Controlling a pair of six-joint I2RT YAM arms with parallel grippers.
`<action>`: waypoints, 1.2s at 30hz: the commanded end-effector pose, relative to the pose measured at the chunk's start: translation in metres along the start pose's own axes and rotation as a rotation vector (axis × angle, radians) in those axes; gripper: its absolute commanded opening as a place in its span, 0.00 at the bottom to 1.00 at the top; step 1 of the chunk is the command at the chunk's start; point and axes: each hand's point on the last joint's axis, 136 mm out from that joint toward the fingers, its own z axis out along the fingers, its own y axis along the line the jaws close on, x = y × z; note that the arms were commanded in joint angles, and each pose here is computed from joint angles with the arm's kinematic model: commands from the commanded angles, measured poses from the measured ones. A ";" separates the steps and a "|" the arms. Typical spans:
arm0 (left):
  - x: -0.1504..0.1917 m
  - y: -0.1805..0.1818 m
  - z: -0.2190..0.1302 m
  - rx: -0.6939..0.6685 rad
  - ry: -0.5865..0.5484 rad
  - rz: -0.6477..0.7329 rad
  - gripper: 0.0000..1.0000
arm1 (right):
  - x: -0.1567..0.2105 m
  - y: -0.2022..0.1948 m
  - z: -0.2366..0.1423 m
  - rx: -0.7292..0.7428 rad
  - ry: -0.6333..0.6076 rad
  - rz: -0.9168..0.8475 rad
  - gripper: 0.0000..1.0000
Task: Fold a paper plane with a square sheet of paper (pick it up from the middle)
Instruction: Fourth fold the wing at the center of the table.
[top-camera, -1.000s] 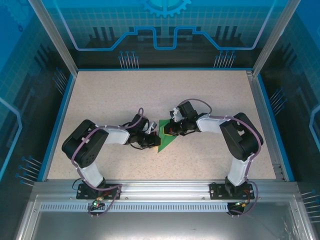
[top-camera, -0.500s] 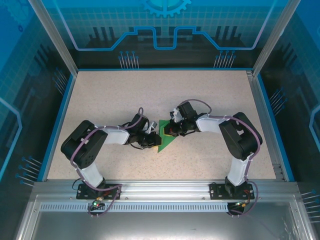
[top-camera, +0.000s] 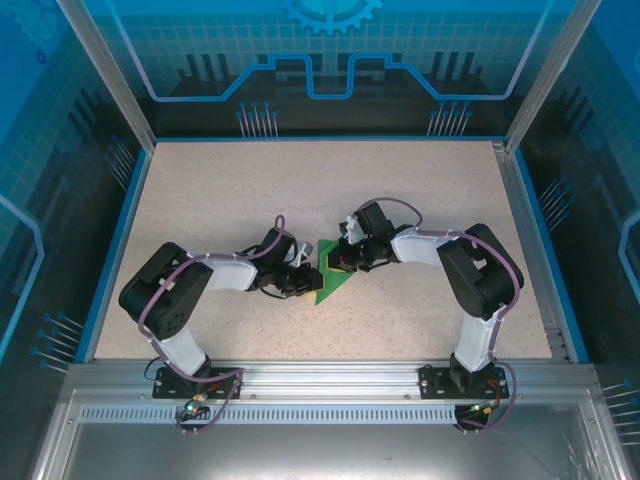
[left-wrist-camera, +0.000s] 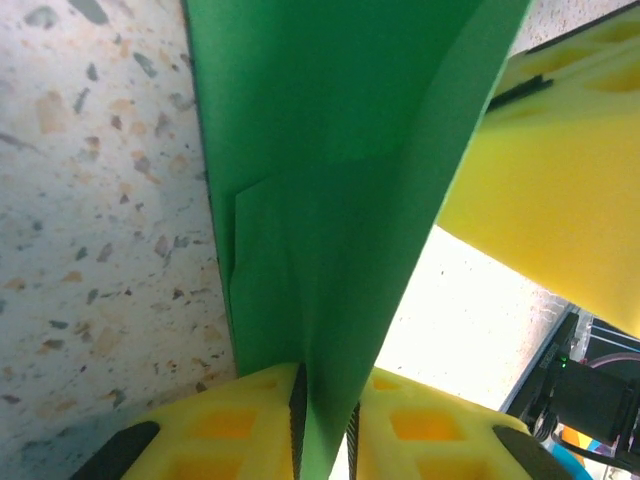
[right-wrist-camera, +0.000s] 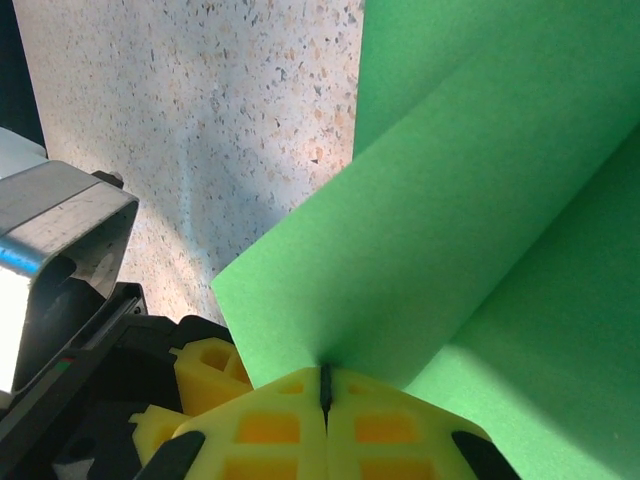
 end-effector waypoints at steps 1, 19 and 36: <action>-0.006 -0.006 -0.007 0.016 -0.035 0.002 0.21 | 0.002 0.001 0.003 0.015 0.013 -0.007 0.05; -0.004 0.001 -0.002 0.016 -0.029 -0.013 0.05 | 0.002 0.005 -0.003 0.020 0.004 -0.015 0.07; -0.004 0.013 0.007 0.025 0.048 -0.087 0.03 | -0.010 0.027 -0.001 -0.077 -0.011 -0.017 0.07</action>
